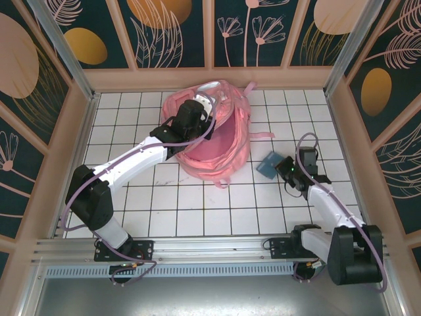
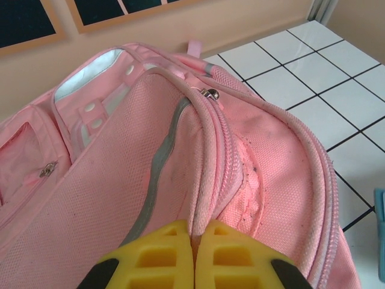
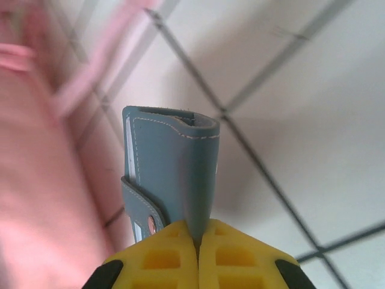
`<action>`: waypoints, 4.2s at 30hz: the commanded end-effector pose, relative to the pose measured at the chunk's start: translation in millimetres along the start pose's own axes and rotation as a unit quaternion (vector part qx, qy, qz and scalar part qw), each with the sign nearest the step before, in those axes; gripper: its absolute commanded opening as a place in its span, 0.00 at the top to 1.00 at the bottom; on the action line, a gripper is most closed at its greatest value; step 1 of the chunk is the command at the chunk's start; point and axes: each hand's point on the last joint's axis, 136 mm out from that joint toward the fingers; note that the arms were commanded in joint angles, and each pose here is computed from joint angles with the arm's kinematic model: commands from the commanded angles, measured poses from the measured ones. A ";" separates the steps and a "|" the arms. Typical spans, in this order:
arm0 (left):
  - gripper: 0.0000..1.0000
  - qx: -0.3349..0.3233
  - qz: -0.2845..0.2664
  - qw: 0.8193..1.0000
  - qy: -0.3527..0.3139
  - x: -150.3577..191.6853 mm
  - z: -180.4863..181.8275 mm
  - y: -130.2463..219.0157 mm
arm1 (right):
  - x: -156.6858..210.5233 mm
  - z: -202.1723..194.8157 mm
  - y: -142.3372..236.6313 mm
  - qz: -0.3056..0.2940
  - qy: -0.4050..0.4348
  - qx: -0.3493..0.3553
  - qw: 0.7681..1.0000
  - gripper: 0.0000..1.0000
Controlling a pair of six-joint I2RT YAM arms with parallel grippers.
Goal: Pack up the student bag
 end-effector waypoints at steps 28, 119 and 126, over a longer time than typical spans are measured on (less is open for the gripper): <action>1.00 0.026 -0.050 0.997 0.055 -60.2 -15.9 6.1 | -27.0 235.8 -88.2 -0.055 0.171 -0.103 0.978 0.99; 0.99 0.164 0.068 0.847 0.500 80.5 133.8 5.9 | -10.4 118.2 -129.6 0.061 0.134 -0.067 0.987 0.53; 1.00 0.186 0.030 0.829 0.526 51.6 122.5 26.3 | -33.4 89.8 -67.9 0.005 0.114 -0.036 0.993 0.33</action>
Point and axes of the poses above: each hand's point on the last joint's axis, 136 mm out from that joint toward the fingers, its own y axis back along the fingers, its own z axis along the line the jaws close on, x = y × z, and after that the axes turned 6 degrees about y, right-handed
